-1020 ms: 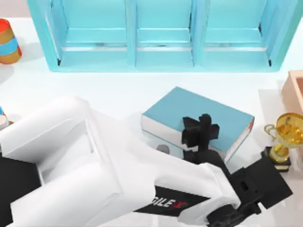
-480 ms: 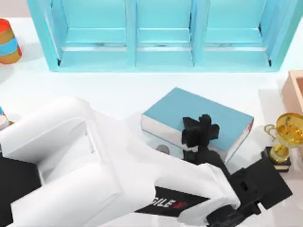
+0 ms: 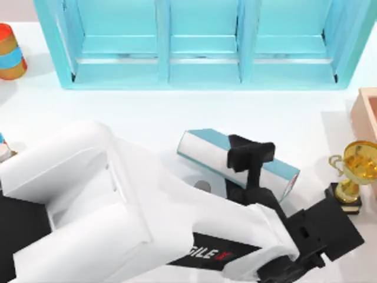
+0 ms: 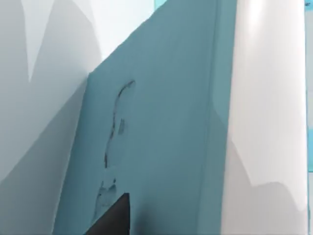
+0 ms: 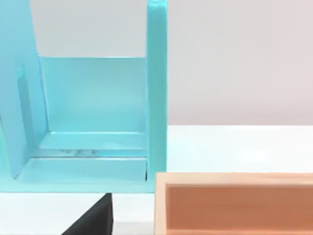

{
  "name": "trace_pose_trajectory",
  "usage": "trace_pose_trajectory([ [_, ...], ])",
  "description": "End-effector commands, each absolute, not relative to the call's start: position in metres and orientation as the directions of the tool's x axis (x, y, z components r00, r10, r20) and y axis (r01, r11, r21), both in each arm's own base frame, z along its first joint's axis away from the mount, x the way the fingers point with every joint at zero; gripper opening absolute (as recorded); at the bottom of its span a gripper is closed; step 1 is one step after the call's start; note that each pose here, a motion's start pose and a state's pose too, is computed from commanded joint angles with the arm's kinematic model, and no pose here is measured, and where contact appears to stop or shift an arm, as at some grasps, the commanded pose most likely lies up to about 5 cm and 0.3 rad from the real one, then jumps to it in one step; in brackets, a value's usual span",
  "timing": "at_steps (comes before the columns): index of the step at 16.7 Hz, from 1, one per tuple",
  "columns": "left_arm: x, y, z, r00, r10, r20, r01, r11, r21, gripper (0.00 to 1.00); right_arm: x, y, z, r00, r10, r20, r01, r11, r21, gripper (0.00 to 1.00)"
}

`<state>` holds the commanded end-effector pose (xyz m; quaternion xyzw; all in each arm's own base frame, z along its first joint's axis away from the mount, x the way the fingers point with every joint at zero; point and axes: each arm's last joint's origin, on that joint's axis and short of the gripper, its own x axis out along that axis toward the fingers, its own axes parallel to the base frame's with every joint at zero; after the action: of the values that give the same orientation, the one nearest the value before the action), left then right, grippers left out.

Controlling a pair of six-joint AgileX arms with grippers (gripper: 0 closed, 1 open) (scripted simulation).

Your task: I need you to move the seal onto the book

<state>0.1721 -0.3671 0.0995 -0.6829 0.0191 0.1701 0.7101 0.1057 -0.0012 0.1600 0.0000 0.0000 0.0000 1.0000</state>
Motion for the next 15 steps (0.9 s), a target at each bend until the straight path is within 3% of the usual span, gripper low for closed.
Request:
trace_pose_trajectory([
  [9, 0.171, -0.367, 0.097, 0.940, 0.219, -0.263, -0.272, 0.014, -0.962, 1.00, 0.106, -0.001, 0.160, 1.000, 0.000, 0.000, 0.000, 1.000, 0.000, 1.00],
  [15, 0.137, -0.372, 0.079, 0.933, 0.212, -0.292, -0.303, 0.021, -0.953, 1.00, 0.106, -0.001, 0.160, 1.000, 0.000, 0.000, 0.000, 1.000, 0.000, 1.00],
])
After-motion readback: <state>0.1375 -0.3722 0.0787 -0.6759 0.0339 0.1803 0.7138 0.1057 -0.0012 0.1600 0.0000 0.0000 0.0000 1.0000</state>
